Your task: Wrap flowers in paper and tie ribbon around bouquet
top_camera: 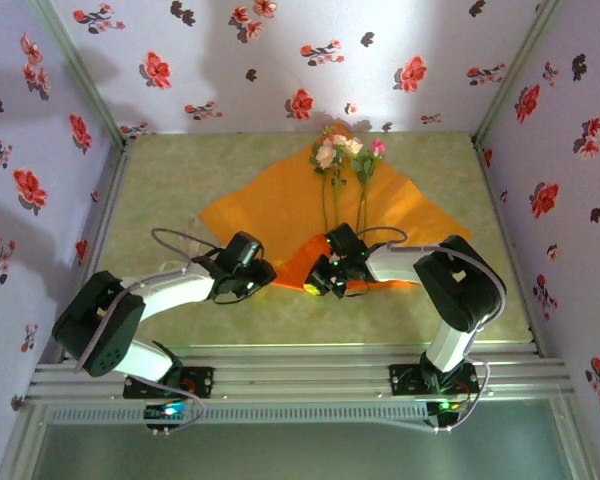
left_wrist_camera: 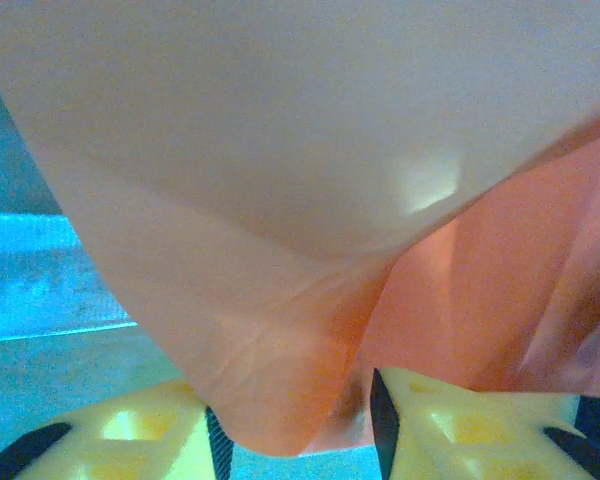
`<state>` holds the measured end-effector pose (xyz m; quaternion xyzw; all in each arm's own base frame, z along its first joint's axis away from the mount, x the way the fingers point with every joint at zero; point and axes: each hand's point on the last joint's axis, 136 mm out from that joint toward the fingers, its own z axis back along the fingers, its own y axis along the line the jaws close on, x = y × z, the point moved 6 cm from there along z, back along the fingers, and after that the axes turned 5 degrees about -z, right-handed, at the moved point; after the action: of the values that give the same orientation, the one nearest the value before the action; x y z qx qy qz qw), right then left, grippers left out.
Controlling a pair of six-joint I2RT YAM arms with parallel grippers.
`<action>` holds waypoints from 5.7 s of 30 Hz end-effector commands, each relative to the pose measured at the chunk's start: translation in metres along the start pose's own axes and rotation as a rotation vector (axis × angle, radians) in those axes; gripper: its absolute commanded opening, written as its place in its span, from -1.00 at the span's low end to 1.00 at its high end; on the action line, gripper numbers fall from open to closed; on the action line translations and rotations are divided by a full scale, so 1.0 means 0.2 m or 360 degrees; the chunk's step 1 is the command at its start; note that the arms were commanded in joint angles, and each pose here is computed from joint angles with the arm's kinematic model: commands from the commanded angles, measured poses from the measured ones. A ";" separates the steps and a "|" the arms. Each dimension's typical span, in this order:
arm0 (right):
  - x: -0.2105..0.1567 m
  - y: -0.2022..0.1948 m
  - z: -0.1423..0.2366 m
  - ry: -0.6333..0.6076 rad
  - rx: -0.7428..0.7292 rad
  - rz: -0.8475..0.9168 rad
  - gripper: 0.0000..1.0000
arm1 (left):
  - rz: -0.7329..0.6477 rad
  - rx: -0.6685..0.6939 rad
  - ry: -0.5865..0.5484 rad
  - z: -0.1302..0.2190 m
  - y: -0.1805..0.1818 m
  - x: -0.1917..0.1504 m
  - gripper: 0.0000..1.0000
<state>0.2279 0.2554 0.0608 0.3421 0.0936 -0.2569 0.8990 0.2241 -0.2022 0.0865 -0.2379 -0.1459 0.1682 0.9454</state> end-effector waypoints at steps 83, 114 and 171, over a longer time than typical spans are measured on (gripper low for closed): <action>0.38 0.37 0.60 -0.0598 0.0579 0.0120 0.06 | -0.1766 -0.0194 -0.0055 0.05 -0.88 -0.20 -1.00; 0.44 -0.02 0.61 -0.0828 -0.0300 0.0429 -1.00 | -0.1229 -0.0111 0.0106 0.10 -0.79 -0.07 0.35; 0.09 -0.20 0.21 -0.0446 -0.0427 0.0186 -0.77 | -0.0587 -0.0045 0.0605 -0.40 -0.49 -0.05 -0.46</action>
<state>0.2277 0.2066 0.0772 0.2174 -0.0409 -0.1955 0.9554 0.2735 -0.3190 0.0753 -0.2528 -0.0293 -0.0474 0.9659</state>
